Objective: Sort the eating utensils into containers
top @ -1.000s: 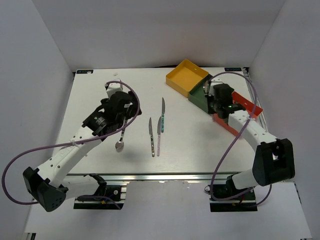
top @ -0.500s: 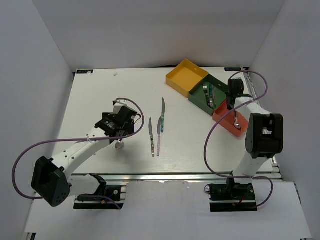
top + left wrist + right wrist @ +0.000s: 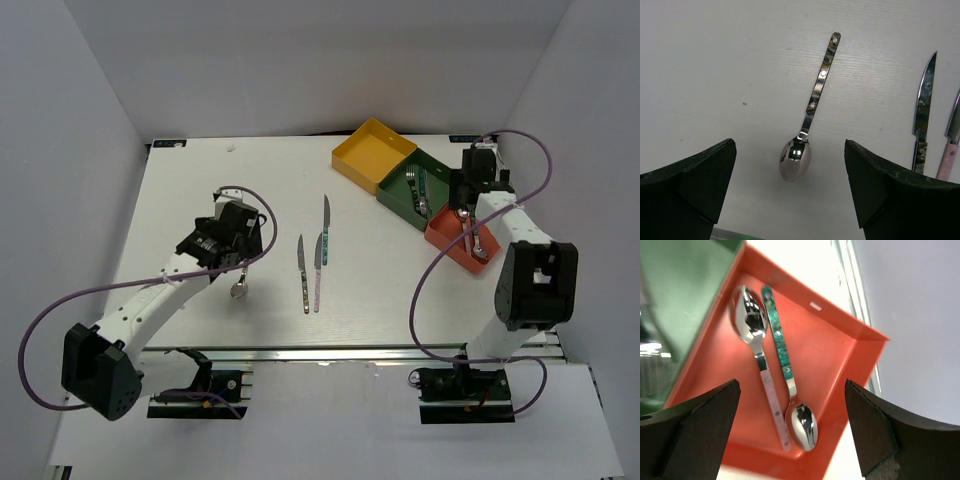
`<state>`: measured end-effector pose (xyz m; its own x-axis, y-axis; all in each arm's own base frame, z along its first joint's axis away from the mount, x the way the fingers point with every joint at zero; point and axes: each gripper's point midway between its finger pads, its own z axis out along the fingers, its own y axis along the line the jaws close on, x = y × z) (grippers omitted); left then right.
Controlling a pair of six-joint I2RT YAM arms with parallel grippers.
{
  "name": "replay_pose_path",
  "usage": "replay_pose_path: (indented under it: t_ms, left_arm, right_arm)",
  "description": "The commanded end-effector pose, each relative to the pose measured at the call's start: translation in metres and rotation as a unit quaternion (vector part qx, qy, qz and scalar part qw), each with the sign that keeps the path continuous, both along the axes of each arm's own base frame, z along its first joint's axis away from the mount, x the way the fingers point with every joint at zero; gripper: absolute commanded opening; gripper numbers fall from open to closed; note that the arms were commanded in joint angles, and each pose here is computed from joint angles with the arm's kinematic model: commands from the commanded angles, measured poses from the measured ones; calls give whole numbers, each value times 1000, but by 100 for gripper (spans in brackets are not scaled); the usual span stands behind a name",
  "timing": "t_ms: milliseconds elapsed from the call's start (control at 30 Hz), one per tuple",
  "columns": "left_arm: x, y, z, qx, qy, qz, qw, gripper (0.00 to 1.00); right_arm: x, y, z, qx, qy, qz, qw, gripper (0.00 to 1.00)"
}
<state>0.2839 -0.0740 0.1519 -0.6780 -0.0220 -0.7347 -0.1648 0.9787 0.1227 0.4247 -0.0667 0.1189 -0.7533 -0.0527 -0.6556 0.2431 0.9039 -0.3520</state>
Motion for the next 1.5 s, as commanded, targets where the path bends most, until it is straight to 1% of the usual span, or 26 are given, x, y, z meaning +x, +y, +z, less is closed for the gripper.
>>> replay_pose_path:
  t_ms: [0,100,133,167,200,267,367,400,433,500,533,733,800,900,933,1000,1067,1100,1133,1200,1233,1300,1333,1400,1433,1467]
  left_arm:
    - [29,-5,5,-36,-10,-4,999,98]
    - [50,-5,-11,-45,25,-21,998,98]
    - [50,-4,-23,-40,46,-23,998,98]
    - [57,-8,-25,-46,53,-32,997,97]
    - [62,-8,-31,-46,63,-36,996,90]
    - [69,-12,-51,-46,99,-37,993,86]
    - [70,-23,-79,-59,137,-56,987,77]
    - [71,-24,-83,-64,139,-50,987,75]
    - [70,-24,-90,-63,147,-46,986,67]
    - [66,-21,-104,-62,160,-27,985,64]
    - [64,-21,-109,-64,165,-24,984,60]
    - [50,-16,-143,-65,192,4,979,53]
    - [46,-16,-153,-68,198,12,978,36]
    - [36,-10,-165,-63,206,27,976,30]
    - [33,-9,-167,-61,208,31,976,23]
    - [33,-9,-164,-66,202,36,977,0]
    - [32,-19,-157,-90,194,30,976,0]
    - [31,-27,-151,-106,185,19,977,0]
    - [35,-38,-129,-128,156,1,979,0]
    - [30,-76,-105,-167,124,-59,976,0]
    - [29,-90,-77,-191,88,-85,974,0]
    - [15,-126,-53,-243,62,-138,958,0]
    - [13,-137,-30,-278,30,-149,949,0]
    - [-5,-154,-21,-321,31,-182,929,0]
    - [-8,-161,-5,-344,8,-191,919,0]
    - [-13,-162,-7,-350,7,-193,917,0]
  right_arm:
    - [1,24,72,51,-97,3,994,89]
    - [-23,70,100,108,-146,76,980,89]
    - [-27,83,86,127,-130,93,979,89]
    - [-37,99,98,157,-149,116,969,89]
    - [-48,108,85,178,-137,128,966,89]
    - [-66,133,88,219,-139,167,951,89]
    - [-91,157,81,242,-134,201,940,89]
    - [-96,163,80,255,-137,201,936,89]
    - [-104,167,78,267,-138,207,931,88]
    - [-112,176,77,287,-133,211,925,86]
    - [-117,181,78,298,-131,221,919,84]
    - [-138,209,88,331,-134,272,894,77]
    - [-146,221,87,338,-127,289,887,75]
    - [-155,239,91,356,-125,309,873,74]
    - [-160,251,93,361,-123,325,865,74]
    - [-170,268,92,388,-110,343,848,74]
    - [-178,297,104,441,-122,372,808,76]
    - [-188,309,94,467,-103,387,788,78]
    - [-191,319,97,487,-106,392,773,89]
    - [-192,336,109,531,-121,399,738,89]
    - [-195,345,103,542,-106,397,733,89]
    - [-193,362,105,558,-109,382,729,89]
    - [-191,368,106,560,-110,373,732,89]
    - [-183,380,102,564,-110,340,744,89]
    - [-182,384,99,568,-108,325,748,89]
    - [-175,386,94,571,-114,304,754,89]
